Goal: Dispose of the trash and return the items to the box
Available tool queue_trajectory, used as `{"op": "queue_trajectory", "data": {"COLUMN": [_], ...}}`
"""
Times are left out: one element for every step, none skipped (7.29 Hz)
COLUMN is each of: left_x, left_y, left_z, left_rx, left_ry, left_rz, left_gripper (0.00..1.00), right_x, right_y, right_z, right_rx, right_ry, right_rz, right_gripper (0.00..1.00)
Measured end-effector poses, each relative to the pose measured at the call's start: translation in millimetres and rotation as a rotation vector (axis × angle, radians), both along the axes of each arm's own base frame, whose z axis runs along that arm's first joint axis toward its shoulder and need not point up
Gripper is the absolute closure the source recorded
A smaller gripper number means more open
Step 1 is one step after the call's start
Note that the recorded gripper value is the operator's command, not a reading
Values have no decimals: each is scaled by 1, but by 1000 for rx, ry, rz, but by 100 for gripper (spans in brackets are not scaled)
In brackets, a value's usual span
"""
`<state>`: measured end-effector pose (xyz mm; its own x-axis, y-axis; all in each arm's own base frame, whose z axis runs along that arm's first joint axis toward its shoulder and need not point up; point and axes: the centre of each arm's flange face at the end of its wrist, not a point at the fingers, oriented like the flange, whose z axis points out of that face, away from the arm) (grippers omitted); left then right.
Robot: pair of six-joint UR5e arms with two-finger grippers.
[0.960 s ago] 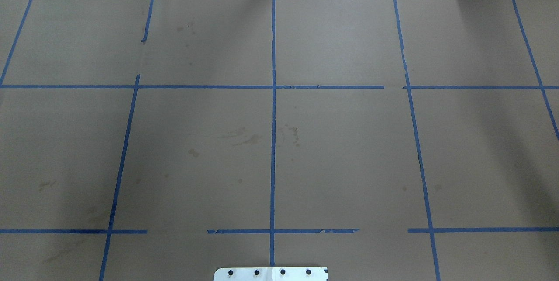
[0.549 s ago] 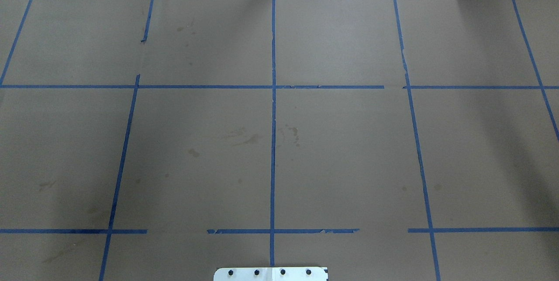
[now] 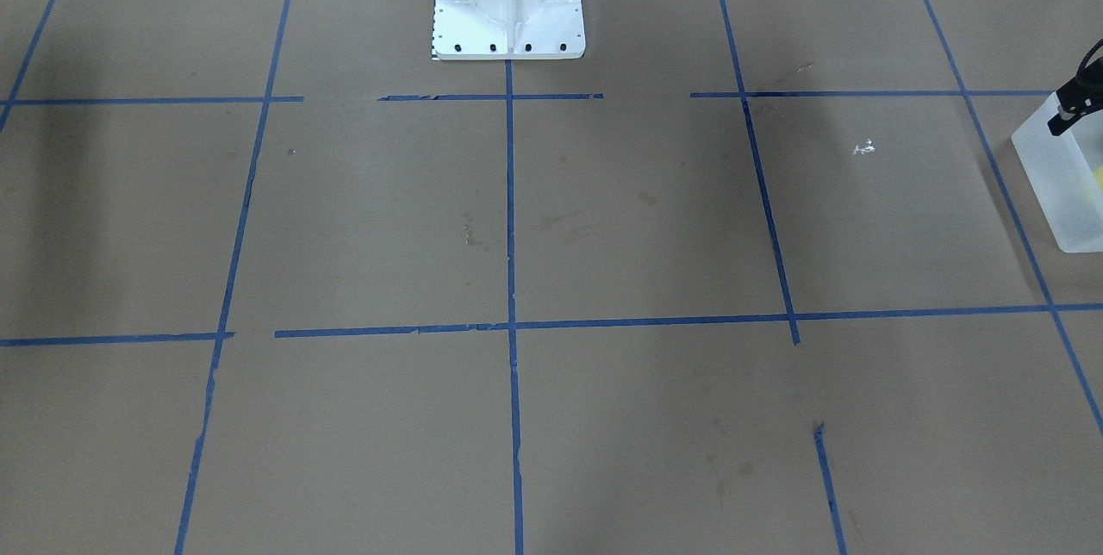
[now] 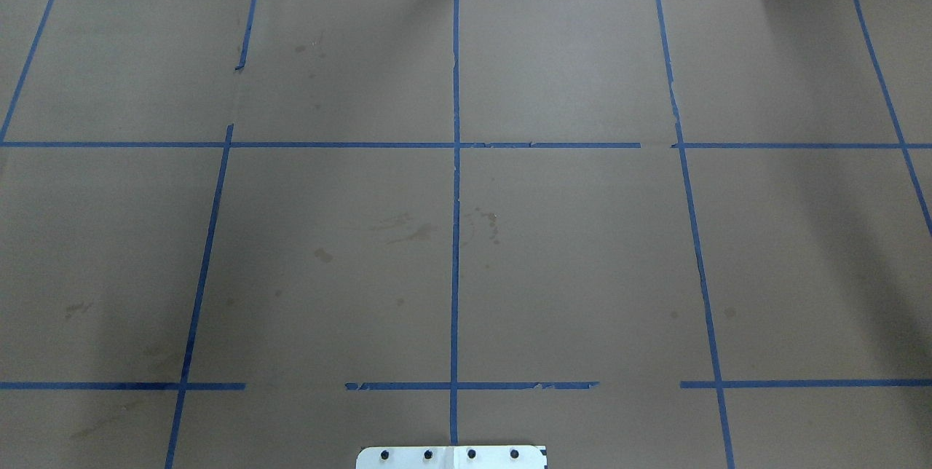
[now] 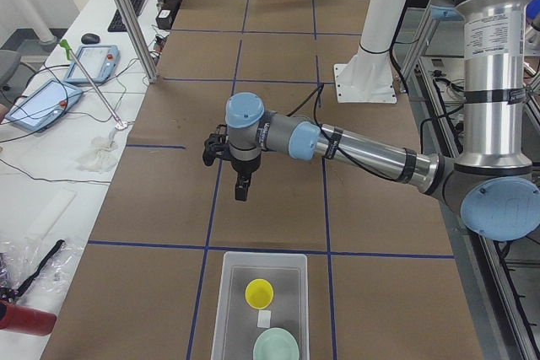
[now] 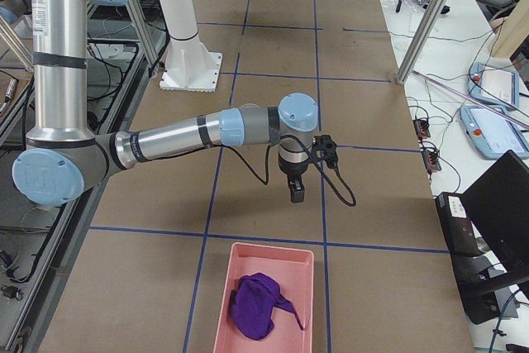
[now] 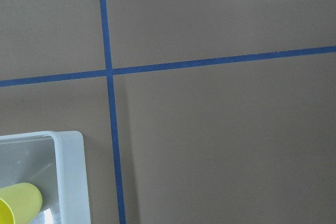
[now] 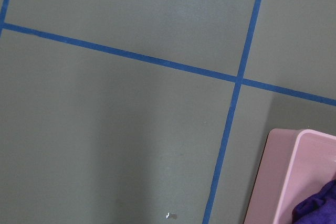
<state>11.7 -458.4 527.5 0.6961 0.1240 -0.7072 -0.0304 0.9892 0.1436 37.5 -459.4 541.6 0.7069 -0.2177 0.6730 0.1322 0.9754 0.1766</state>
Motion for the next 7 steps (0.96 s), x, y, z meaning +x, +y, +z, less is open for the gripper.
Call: {"op": "queue_trajectory", "data": {"left_x": [0,-1,-3,-6,-12,-21,-30], "left_y": [-1,-1,-2,-4,-7,-9,-11], "left_z": [6,11,12,12,13,12,11], "left_rx": [-5,-9,-10,-12,-15,-14,-11], "left_ry": [-3,-5,-6,-6,-5,-4,-4], "left_rz": [-1,-3,-7,-16,-29,-48,-69], "left_gripper": [0,0,0,0,0,0,0], "right_x": [0,0,0,0,0,0,0], "right_y": [0,0,0,1,1,2,2], "right_z": [0,0,1,2,2,2,2], "right_rx": [1,1,1,0,0,0,2], "right_ry": [0,0,0,0,0,0,0], "right_rz": [0,-1,-2,-3,-3,-4,-4], "right_gripper": [0,0,0,0,0,0,0]}}
